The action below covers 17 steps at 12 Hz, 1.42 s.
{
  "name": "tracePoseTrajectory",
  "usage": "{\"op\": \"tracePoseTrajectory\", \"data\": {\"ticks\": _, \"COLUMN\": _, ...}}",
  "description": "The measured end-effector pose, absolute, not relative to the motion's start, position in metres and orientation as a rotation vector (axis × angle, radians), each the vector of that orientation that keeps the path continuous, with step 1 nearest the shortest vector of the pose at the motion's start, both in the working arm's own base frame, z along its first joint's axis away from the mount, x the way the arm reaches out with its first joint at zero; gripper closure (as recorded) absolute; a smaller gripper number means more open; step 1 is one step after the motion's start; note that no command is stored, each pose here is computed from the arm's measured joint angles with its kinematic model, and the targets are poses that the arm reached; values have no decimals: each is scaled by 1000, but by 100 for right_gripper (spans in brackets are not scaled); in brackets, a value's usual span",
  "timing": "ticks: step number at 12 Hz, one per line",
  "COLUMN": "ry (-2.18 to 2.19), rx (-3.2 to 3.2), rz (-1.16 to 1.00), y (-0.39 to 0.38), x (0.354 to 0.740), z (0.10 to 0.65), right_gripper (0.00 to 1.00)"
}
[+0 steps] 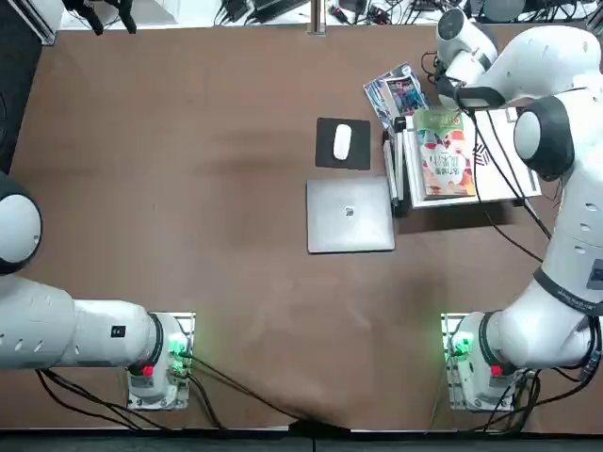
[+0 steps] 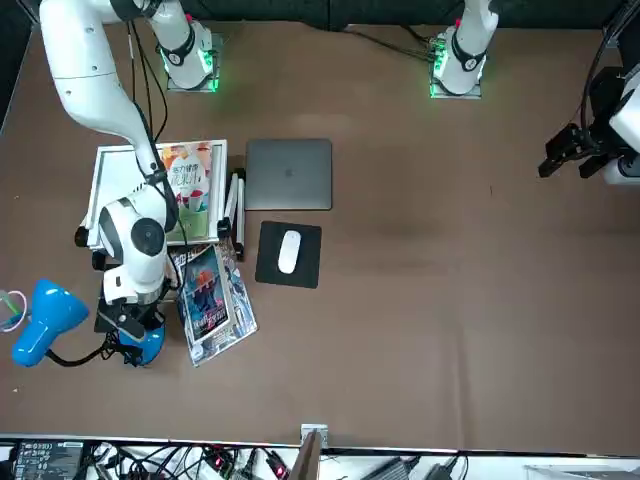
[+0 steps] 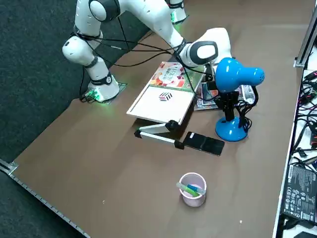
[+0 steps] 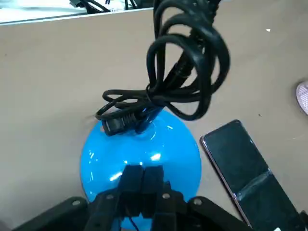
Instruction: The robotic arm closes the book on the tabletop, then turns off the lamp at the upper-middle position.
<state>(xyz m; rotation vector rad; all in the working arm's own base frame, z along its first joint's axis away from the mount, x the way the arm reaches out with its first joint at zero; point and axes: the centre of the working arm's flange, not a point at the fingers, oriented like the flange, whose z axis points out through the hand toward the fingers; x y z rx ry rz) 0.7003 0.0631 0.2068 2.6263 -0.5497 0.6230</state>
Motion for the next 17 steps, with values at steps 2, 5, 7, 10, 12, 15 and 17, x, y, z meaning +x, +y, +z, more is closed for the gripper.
{"op": "tracePoseTrajectory", "data": {"ticks": 2, "ry": -544, "rx": 2642, "rz": 634, "y": 64, "x": 700, "z": 206, "right_gripper": 99}}
{"op": "tracePoseTrajectory", "data": {"ticks": 5, "ry": -545, "rx": 2652, "rz": 645, "y": 62, "x": 699, "z": 206, "right_gripper": 99}}
{"op": "tracePoseTrajectory", "data": {"ticks": 7, "ry": -545, "rx": 2656, "rz": 647, "y": 61, "x": 698, "z": 206, "right_gripper": 99}}
{"op": "tracePoseTrajectory", "data": {"ticks": 10, "ry": -543, "rx": 2671, "rz": 650, "y": 60, "x": 694, "z": 206, "right_gripper": 99}}
{"op": "tracePoseTrajectory", "data": {"ticks": 12, "ry": -544, "rx": 2675, "rz": 649, "y": 58, "x": 692, "z": 206, "right_gripper": 99}}
{"op": "tracePoseTrajectory", "data": {"ticks": 15, "ry": -545, "rx": 2677, "rz": 640, "y": 57, "x": 688, "z": 206, "right_gripper": 99}}
{"op": "tracePoseTrajectory", "data": {"ticks": 17, "ry": -545, "rx": 2677, "rz": 634, "y": 56, "x": 685, "z": 206, "right_gripper": 99}}
